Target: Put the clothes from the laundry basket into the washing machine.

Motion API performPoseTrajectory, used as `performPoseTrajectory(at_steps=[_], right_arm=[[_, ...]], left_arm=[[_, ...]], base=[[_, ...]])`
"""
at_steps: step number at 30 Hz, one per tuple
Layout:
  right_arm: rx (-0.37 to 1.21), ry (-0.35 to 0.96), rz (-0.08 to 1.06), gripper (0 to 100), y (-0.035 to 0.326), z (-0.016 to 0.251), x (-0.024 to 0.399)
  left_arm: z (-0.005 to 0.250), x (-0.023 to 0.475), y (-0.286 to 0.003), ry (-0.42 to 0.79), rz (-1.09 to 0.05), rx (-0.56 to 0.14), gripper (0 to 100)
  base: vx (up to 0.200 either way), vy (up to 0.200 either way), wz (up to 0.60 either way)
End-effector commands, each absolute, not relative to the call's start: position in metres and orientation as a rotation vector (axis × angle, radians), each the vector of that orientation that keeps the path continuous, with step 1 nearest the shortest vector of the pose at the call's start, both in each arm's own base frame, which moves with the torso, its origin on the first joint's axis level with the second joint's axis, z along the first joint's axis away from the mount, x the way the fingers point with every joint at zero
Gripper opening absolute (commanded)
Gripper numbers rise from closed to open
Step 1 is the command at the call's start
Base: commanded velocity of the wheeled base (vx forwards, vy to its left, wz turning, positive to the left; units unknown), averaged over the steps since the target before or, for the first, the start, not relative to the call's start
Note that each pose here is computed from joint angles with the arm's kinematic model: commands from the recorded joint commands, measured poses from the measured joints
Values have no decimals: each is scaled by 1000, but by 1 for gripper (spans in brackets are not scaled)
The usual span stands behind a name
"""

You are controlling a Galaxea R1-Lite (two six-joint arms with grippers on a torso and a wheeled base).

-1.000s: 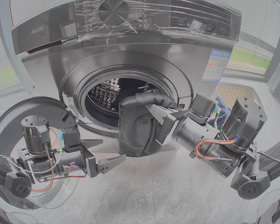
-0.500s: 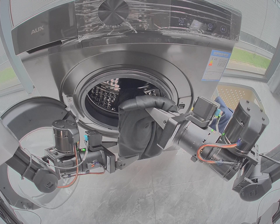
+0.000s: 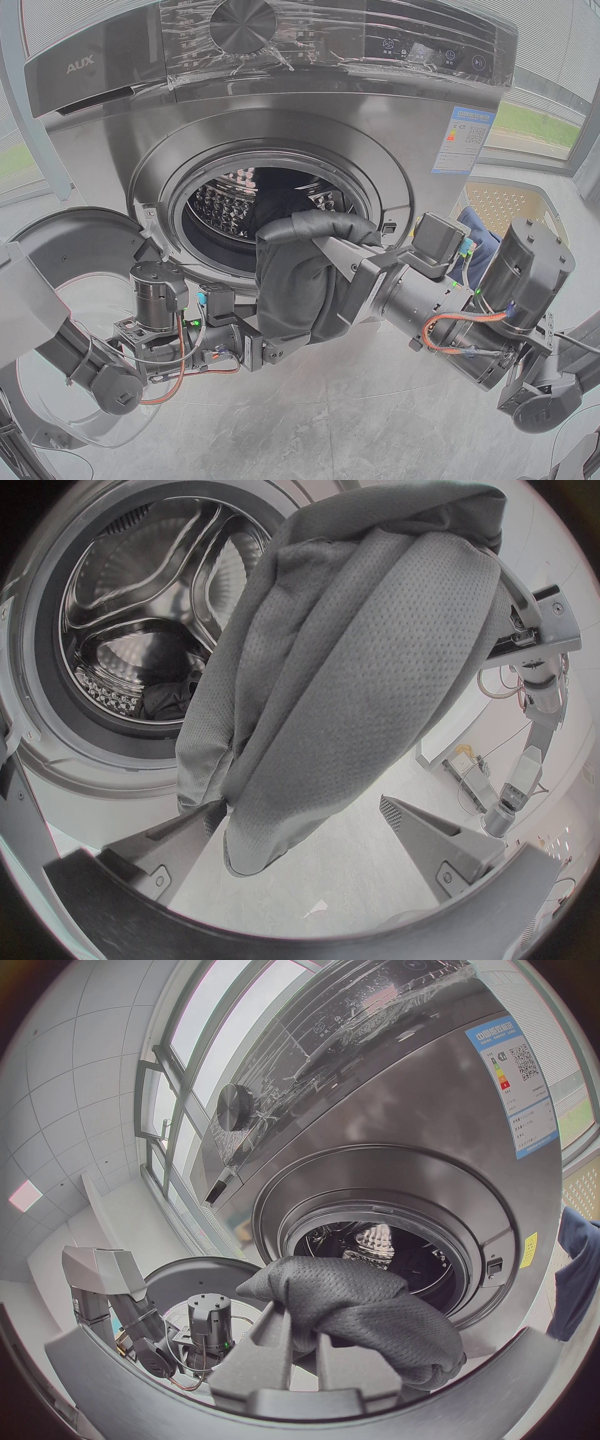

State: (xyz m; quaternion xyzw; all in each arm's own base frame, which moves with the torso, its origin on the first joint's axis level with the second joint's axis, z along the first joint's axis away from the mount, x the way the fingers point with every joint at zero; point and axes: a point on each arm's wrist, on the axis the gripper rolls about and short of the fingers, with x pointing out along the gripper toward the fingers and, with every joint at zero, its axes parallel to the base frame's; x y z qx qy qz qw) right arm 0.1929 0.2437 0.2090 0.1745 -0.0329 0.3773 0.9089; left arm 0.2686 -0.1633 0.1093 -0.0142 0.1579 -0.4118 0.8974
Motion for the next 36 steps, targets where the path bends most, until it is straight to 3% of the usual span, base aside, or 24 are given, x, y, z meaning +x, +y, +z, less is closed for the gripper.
performPoseTrajectory(at_steps=[1, 7, 8, 19, 31, 32, 36], right_arm=[[360, -66, 779, 0, 244, 208, 193], [357, -64, 777, 0, 244, 208, 193], [356, -63, 777, 0, 243, 207, 193], [356, -60, 776, 0, 244, 206, 193], [332, -24, 763, 0, 237, 195, 194], [321, -7, 765, 100, 235, 189, 192], [314, 5, 770, 100, 233, 184, 189]], left_arm=[[103, 271, -167, 332, -858, -29, 100], [103, 271, -170, 321, -867, -33, 100], [102, 271, -170, 323, -867, -35, 0], [104, 259, -178, 319, -899, -40, 0], [119, 201, -164, 289, -980, -33, 0], [124, 193, -159, 266, -989, -37, 0], [133, 192, -156, 215, -988, -49, 0]], base=[[0, 0, 0], [0, 0, 0], [0, 0, 0], [0, 0, 0], [0, 0, 0], [0, 0, 0], [0, 0, 0]])
